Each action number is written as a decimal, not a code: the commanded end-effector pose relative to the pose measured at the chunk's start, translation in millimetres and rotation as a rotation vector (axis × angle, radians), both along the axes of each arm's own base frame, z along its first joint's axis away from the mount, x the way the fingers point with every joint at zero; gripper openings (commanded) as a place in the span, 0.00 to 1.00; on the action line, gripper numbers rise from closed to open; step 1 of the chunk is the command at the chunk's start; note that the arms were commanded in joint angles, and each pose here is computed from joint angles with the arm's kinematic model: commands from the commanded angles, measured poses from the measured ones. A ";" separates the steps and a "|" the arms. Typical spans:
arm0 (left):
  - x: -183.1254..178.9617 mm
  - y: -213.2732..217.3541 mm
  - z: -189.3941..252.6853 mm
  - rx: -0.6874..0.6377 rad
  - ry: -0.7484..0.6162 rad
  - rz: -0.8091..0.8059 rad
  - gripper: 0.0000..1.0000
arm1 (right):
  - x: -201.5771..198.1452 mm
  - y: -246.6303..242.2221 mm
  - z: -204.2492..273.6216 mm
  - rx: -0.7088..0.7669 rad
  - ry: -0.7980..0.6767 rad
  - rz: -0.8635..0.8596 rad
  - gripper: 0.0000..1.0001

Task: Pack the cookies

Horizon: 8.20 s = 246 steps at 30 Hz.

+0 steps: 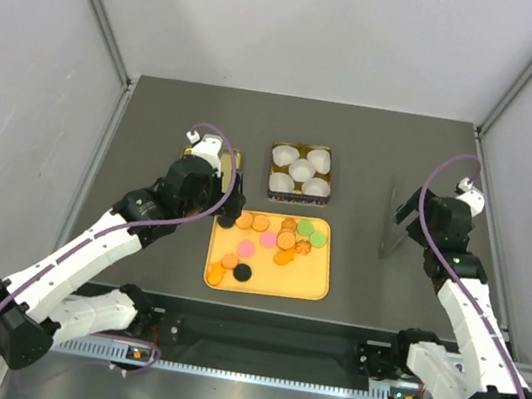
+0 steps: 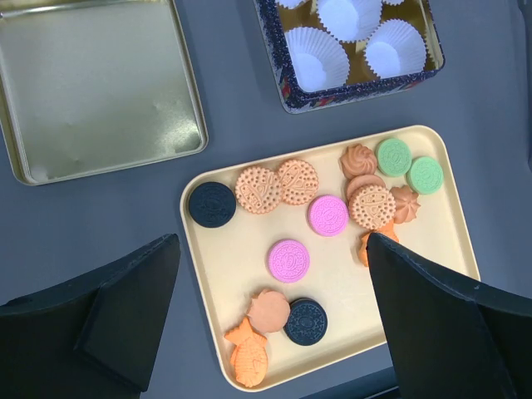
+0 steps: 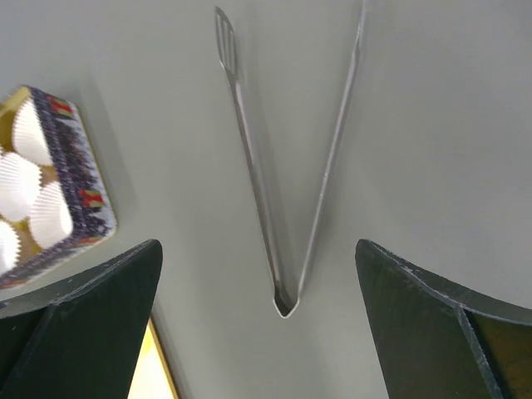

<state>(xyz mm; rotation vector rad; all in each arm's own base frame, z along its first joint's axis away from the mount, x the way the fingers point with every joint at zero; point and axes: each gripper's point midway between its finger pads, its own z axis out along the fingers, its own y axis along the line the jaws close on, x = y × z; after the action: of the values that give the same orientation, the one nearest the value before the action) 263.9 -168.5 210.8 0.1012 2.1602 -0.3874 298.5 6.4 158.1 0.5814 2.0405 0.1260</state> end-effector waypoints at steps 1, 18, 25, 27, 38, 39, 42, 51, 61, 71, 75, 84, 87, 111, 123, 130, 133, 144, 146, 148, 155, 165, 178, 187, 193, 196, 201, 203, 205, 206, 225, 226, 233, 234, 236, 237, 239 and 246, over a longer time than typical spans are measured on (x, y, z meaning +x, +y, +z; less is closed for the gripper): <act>5.6 -3.1 9.6 -0.028 -0.035 0.004 0.99 | 5.2 -7.0 18.6 -0.037 -0.019 -0.014 1.00; 5.9 -14.2 7.9 -0.045 -0.016 -0.043 0.99 | 20.0 -11.8 -3.2 -0.130 0.115 -0.011 1.00; 3.3 -11.1 9.8 -0.050 -0.024 -0.036 0.99 | 41.5 4.3 -37.6 -0.168 0.191 0.014 1.00; 3.4 -8.1 10.2 -0.044 -0.029 -0.024 0.99 | 42.9 5.7 -50.7 -0.162 0.211 0.018 1.00; -2.9 5.5 6.7 -0.014 -0.035 0.005 0.99 | 61.9 13.3 -105.9 -0.178 0.341 0.085 1.00; -2.9 6.2 6.4 -0.011 -0.035 0.007 0.99 | 63.8 12.6 -108.7 -0.173 0.344 0.081 0.99; -3.8 9.2 7.8 -0.008 -0.043 0.016 0.99 | 64.4 8.9 -118.2 -0.127 0.362 0.088 0.90; -3.7 10.1 1.9 0.004 -0.030 0.018 0.99 | 68.6 11.3 -129.4 -0.081 0.399 0.125 0.83; -4.0 11.7 1.6 0.008 -0.031 0.020 0.99 | 71.9 6.5 -117.4 -0.110 0.392 0.126 0.48; -0.9 10.3 3.0 0.005 -0.033 0.024 0.99 | 64.9 27.8 -41.9 -0.163 0.259 0.203 0.47; 0.4 10.5 2.2 0.007 -0.031 0.029 0.99 | 54.1 51.1 -20.9 -0.180 0.220 0.270 0.47; 5.4 6.9 8.8 0.007 -0.040 0.024 0.99 | 20.6 106.2 26.9 -0.190 0.144 0.444 0.41; 8.3 7.8 8.7 0.017 -0.040 0.031 0.99 | 5.9 131.6 50.3 -0.163 0.106 0.537 0.40; 20.4 9.4 22.6 0.029 -0.060 0.051 0.99 | -126.9 226.3 35.8 -0.287 0.255 0.990 0.43; 20.0 9.8 20.6 0.028 -0.056 0.051 0.99 | -138.9 235.1 14.9 -0.335 0.314 1.044 0.46; 19.8 9.9 15.1 0.030 -0.045 0.048 0.99 | -138.1 235.4 8.0 -0.364 0.331 1.042 0.47; 20.0 9.6 15.0 0.026 -0.046 0.047 0.99 | -137.5 236.9 5.9 -0.374 0.337 1.045 0.48; 18.8 10.6 12.5 0.022 -0.045 0.045 0.99 | -134.9 239.9 -4.4 -0.409 0.367 1.051 0.49; 18.6 10.0 12.4 0.019 -0.043 0.044 0.99 | -135.0 241.4 -5.5 -0.407 0.371 1.058 0.49; 18.5 10.3 11.7 0.018 -0.041 0.045 0.99 | -135.1 241.2 -7.2 -0.417 0.374 1.062 0.48; 18.0 11.4 11.1 0.016 -0.040 0.047 0.99 | -134.2 241.3 -2.4 -0.418 0.364 1.064 0.41; 17.0 11.6 11.6 0.011 -0.041 0.048 0.99 | -128.7 237.2 24.1 -0.408 0.309 1.042 0.36; 17.2 10.1 12.0 0.003 -0.042 0.042 0.99 | -86.3 234.3 70.8 -0.338 0.217 0.984 0.36; 18.5 10.5 10.1 0.008 -0.039 0.044 0.99 | -6.0 265.4 89.0 -0.236 0.124 0.923 0.35; 18.8 12.9 13.6 0.008 -0.051 0.050 0.99 | 44.2 275.6 83.3 -0.228 0.106 0.858 0.36; 17.8 14.4 11.3 0.010 -0.047 0.054 0.99 | 60.3 280.3 73.8 -0.227 0.117 0.841 0.36; 15.5 16.5 10.8 0.009 -0.049 0.057 0.99 | 80.4 280.3 52.5 -0.218 0.146 0.811 0.37; 14.6 16.3 9.2 0.007 -0.044 0.056 0.99 | 86.2 279.7 47.8 -0.218 0.152 0.800 0.37; 14.1 17.1 8.1 0.007 -0.043 0.059 0.99 | 91.6 278.3 41.2 -0.219 0.163 0.790 0.37; 14.0 16.9 8.1 0.007 -0.043 0.058 0.99 | 93.3 277.7 39.2 -0.219 0.165 0.787 0.37; 13.1 19.1 4.4 0.015 -0.036 0.064 0.99 | 107.8 284.0 19.7 -0.205 0.172 0.785 0.45; 13.4 18.9 4.2 0.015 -0.036 0.064 0.99 | 107.4 283.8 20.6 -0.203 0.171 0.784 0.47; 13.7 18.9 3.8 0.016 -0.034 0.064 0.99 | 106.8 282.6 29.4 -0.202 0.155 0.781 0.53; 13.4 18.9 4.2 0.015 -0.036 0.064 0.99 | 106.0 282.0 31.9 -0.201 0.152 0.781 0.53; 13.5 18.5 3.8 0.016 -0.034 0.062 0.99 | 103.5 277.5 45.6 -0.201 0.127 0.773 0.52; 13.8 18.8 4.4 0.015 -0.035 0.064 0.99 | 101.2 275.4 48.9 -0.203 0.125 0.772 0.52; 13.5 17.8 5.1 0.012 -0.035 0.060 0.99 | 95.6 269.0 68.1 -0.204 0.092 0.765 0.52; 14.6 15.3 12.8 -0.003 -0.049 0.052 0.99 | 55.5 247.3 100.4 -0.188 0.050 0.793 0.49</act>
<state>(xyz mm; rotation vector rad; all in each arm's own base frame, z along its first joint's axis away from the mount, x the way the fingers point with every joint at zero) 273.5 -150.5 204.5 0.0687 2.1737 -0.3170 370.1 269.8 205.0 -0.3948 2.3095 0.3273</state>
